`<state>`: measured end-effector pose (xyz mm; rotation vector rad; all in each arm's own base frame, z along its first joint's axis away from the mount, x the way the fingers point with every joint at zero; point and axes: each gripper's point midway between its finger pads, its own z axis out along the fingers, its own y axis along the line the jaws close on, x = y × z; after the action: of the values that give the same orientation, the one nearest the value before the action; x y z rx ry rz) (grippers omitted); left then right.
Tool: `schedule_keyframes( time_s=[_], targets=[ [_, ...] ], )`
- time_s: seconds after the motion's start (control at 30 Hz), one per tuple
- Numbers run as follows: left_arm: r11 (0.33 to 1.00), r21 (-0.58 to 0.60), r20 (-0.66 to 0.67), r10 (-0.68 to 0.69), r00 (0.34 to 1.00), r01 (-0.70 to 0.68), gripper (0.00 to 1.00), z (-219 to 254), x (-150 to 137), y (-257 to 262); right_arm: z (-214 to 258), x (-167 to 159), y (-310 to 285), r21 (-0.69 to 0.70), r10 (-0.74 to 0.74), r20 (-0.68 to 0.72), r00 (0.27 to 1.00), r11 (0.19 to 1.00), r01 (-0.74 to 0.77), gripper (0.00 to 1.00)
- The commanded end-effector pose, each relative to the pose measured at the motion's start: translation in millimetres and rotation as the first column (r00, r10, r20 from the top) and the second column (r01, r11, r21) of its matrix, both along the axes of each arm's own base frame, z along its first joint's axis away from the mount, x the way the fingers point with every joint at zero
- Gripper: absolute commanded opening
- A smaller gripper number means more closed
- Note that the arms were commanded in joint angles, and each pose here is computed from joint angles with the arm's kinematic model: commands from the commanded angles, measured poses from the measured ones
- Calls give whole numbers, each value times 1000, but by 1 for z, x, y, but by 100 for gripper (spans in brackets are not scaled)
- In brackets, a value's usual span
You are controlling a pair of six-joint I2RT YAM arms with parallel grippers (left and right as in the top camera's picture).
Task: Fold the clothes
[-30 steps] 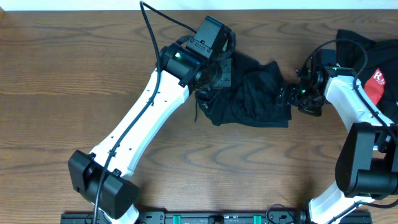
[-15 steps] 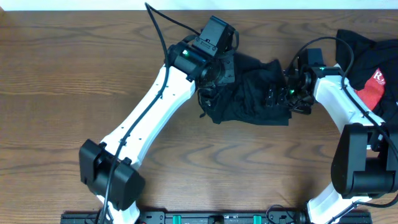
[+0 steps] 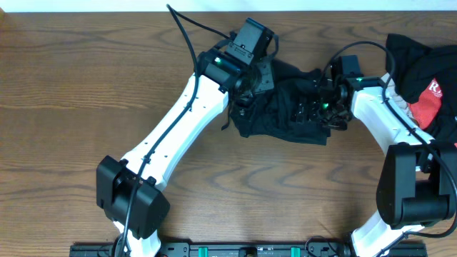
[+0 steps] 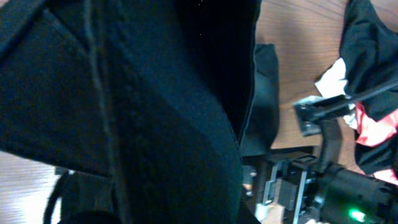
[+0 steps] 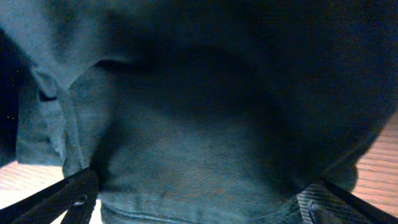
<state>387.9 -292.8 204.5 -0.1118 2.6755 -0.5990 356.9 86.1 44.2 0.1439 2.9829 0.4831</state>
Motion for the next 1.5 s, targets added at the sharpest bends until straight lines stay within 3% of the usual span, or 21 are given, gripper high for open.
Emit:
schedule_keyframes(
  time_s=[0.0,0.53,0.63,0.9,1.2,1.37,1.47],
  targets=[
    [1000,-27,35,-3,999,4,6,12,0,-15,4,0,19,37,30,2,1000,999,-30,99],
    [999,-52,44,-7,999,9,12,15,-3,-27,19,15,-1,58,-55,45,997,997,53,99],
    [998,-59,50,-10,999,13,17,14,-1,-32,33,19,-3,112,-42,81,996,993,33,99],
    [998,-57,28,-19,999,21,17,-9,1,-50,60,20,-11,201,-67,131,989,979,40,99],
    [996,-60,33,-62,998,64,17,-30,-1,-78,57,19,-18,168,-70,125,990,985,48,99],
    [993,-80,62,-82,995,87,17,-26,-3,-91,48,20,-54,36,-151,115,982,988,148,99],
    [995,-63,83,-70,994,75,17,-25,-1,-91,51,24,-80,33,-229,121,966,974,226,99]
  ],
)
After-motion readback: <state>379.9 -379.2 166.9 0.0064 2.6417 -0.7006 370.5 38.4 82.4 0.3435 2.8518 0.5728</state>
